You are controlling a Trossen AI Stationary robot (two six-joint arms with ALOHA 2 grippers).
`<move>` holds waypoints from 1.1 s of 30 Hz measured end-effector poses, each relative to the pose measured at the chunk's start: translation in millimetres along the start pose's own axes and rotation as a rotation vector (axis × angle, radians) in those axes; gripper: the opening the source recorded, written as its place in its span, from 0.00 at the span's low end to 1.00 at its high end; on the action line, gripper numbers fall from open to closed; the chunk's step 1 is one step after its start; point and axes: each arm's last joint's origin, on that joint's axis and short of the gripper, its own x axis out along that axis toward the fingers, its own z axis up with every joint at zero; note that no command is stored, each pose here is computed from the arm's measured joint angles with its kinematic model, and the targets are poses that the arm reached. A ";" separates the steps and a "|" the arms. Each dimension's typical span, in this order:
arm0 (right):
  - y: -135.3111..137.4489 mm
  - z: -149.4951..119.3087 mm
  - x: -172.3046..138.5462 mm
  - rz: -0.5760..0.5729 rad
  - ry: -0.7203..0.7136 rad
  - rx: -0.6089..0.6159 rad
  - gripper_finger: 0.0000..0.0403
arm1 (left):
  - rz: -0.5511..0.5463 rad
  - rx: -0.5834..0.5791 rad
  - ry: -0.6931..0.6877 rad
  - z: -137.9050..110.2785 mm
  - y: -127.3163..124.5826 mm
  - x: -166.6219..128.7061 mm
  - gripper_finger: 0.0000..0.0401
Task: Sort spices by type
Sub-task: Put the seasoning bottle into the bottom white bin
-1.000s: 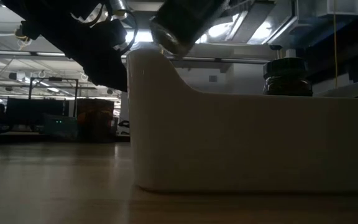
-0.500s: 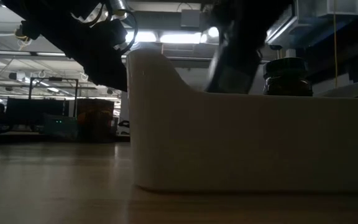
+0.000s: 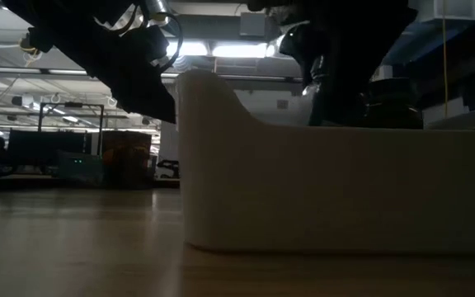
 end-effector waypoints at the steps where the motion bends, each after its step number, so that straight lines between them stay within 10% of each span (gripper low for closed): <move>1: -0.1 -0.6 0.2 -0.001 0.007 -0.001 0.52 | 0.000 0.000 0.000 0.0 0.0 0.0 0.34; 33: 3.8 0.2 18.8 0.017 0.065 -0.005 0.60 | 0.000 -0.002 -0.001 0.1 0.0 0.0 0.34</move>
